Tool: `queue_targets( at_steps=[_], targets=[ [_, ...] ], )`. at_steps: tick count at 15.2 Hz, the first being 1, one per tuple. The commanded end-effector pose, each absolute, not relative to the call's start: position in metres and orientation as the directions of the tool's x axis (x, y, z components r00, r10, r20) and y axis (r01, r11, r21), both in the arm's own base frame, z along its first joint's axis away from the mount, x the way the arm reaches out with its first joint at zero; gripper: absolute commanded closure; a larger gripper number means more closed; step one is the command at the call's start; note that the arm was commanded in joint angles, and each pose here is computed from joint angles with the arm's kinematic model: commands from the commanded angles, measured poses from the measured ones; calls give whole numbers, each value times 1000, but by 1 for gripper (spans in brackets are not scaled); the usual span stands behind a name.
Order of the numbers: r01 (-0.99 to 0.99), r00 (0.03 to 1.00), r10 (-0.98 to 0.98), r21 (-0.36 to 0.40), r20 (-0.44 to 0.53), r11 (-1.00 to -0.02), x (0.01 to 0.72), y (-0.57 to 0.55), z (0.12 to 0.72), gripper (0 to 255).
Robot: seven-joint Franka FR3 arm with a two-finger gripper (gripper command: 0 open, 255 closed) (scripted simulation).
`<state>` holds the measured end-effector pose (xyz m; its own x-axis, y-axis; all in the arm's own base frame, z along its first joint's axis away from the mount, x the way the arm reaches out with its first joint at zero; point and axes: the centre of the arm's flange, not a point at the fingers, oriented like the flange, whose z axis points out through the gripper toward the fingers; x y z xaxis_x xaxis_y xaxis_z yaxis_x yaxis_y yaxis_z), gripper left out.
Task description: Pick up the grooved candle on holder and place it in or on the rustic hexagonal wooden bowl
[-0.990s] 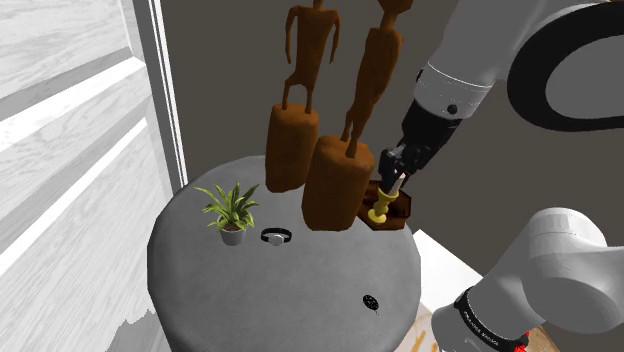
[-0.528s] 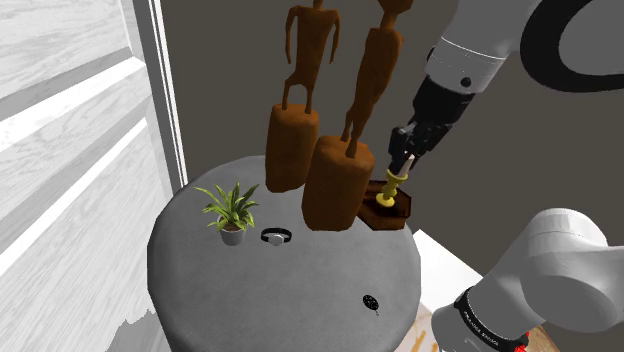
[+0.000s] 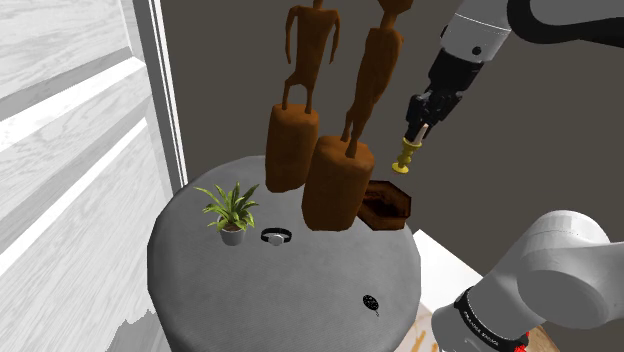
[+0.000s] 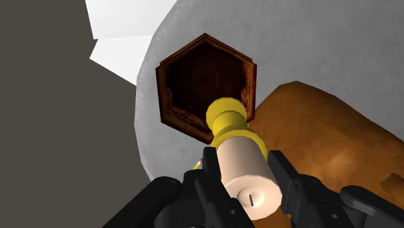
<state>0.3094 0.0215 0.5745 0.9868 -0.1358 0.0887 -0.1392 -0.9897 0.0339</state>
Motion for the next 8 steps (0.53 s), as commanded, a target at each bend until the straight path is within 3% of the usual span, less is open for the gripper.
queue_targets(
  at_steps=[1, 8],
  targets=[
    [-138, 987, -134, 35, 89, -990, 316, -2, 579, 255],
    [-138, 987, -134, 35, 89, -990, 316, -2, 542, 255]
  ],
)
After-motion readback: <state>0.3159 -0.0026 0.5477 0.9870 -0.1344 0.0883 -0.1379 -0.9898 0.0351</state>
